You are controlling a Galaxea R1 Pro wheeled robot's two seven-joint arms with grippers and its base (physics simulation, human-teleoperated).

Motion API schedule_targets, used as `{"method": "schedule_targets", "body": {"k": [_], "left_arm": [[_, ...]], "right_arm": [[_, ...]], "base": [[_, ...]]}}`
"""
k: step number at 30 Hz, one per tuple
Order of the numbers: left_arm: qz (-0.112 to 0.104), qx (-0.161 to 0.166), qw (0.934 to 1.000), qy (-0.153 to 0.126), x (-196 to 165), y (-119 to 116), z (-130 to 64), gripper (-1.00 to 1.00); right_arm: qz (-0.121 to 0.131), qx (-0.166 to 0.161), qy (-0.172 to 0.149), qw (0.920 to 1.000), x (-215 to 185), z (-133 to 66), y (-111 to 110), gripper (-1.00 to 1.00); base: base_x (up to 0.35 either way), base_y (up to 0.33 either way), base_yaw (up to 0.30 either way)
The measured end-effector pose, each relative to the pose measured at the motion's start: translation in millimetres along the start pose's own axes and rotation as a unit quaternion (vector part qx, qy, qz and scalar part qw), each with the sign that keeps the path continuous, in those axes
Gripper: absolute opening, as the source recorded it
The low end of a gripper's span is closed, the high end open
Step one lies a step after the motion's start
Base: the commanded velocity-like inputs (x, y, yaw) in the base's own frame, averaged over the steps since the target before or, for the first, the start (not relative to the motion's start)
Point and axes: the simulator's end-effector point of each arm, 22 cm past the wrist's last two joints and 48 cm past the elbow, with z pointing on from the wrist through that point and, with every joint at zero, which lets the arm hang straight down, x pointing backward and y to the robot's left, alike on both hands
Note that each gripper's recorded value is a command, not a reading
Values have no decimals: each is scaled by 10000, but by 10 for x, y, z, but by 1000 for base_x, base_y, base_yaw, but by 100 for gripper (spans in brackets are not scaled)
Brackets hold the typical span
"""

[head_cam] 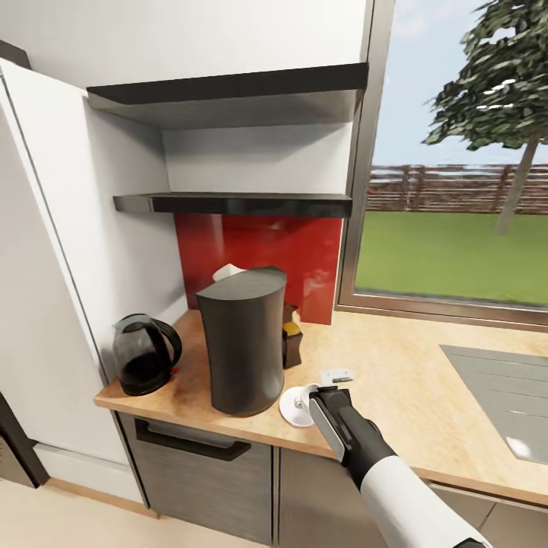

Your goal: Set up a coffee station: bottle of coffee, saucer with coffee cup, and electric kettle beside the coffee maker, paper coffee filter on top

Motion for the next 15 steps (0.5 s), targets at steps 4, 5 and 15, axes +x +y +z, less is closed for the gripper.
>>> {"method": "schedule_targets", "body": {"k": [4,5,15], "left_arm": [[7,9,10000,-2,0,-10,-2,100],[3,10,10000,-1,0,-11,-2,100],[-6,-7,10000,-3,-2,13,2,100]], "right_arm": [[-2,2,0,10000,0,0,-1,-100],[-2,4,0,10000,0,0,-2,-100],[-5,12,2,10000,3,1,-5,-100]], "base": [[0,30,0],[0,24,0],[41,123,0]]}}
